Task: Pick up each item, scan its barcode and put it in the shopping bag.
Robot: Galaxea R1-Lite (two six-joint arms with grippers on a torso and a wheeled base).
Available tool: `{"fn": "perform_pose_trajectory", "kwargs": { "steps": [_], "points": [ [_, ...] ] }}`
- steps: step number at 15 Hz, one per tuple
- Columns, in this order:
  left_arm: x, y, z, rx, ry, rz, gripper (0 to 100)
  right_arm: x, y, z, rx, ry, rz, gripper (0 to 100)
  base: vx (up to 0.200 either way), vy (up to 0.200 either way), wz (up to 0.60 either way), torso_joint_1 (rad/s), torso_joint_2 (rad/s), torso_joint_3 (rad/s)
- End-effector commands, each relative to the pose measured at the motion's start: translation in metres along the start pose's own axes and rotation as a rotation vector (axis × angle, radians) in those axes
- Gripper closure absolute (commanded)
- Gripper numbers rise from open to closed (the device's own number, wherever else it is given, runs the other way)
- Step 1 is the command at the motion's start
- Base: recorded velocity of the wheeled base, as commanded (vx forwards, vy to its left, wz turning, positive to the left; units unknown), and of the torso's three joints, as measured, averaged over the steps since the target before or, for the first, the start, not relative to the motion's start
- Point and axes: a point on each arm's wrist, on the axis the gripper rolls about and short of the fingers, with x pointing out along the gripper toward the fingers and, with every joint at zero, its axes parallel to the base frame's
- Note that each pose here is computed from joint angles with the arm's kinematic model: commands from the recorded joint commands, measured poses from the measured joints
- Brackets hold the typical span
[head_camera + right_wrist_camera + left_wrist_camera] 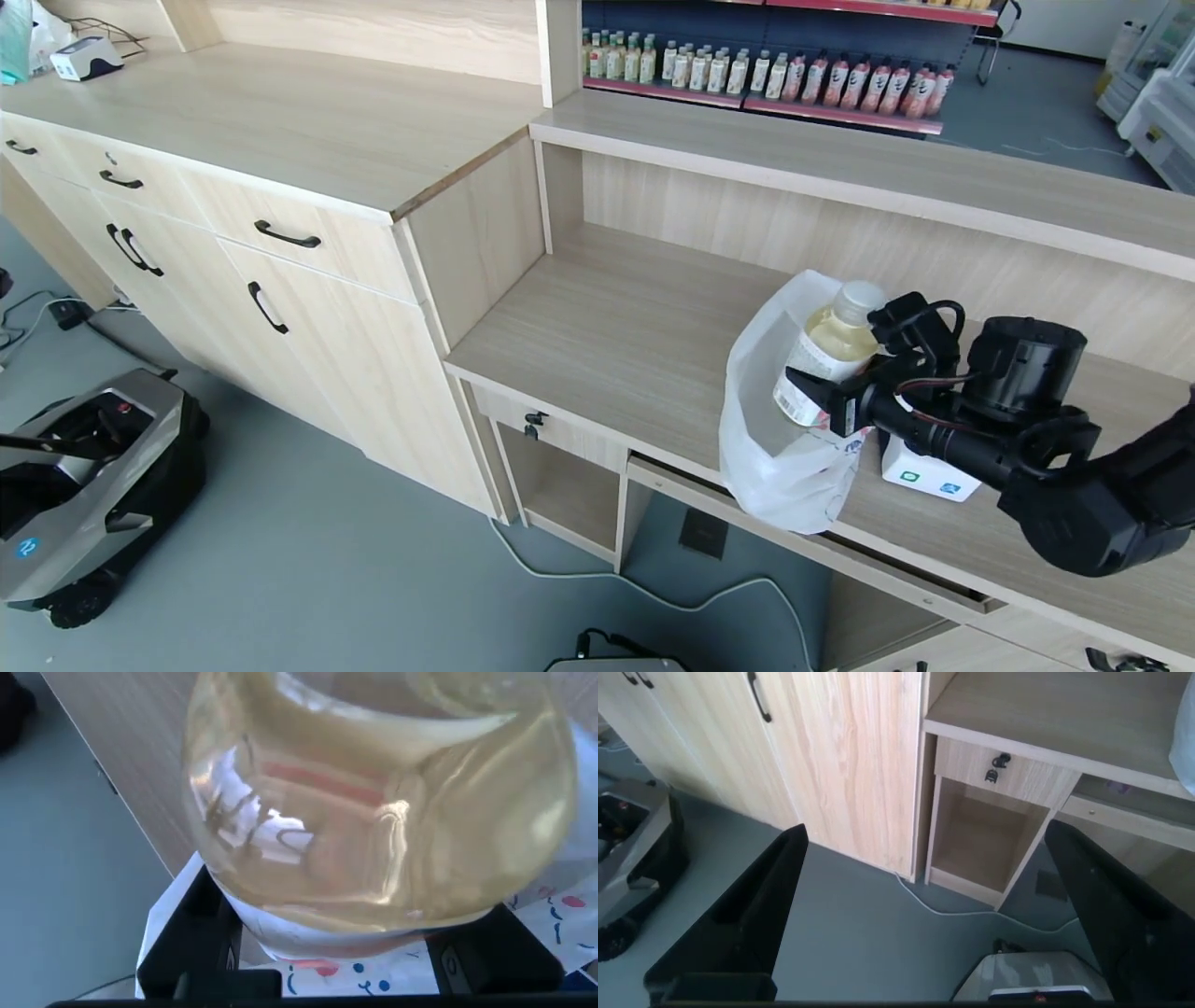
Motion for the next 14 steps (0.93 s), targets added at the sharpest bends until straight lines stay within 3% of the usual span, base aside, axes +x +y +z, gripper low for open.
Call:
{"fn": "perform_pose_trajectory", "kwargs": {
  "steps": [1,14],
  "points": [
    [0.0,0.0,0.0,0.0,-0.001,0.001,0,0.009,0.005,-0.027,0.014,0.07,0.02,100,0.0,0.0,0.0,0.0,0.0,0.0],
    [0.0,0.0,0.0,0.0,-0.001,0.001,0,0.03,0.016,-0.098,0.019,0.079,0.024,100,0.0,0.0,0.0,0.0,0.0,0.0]
  ]
}}
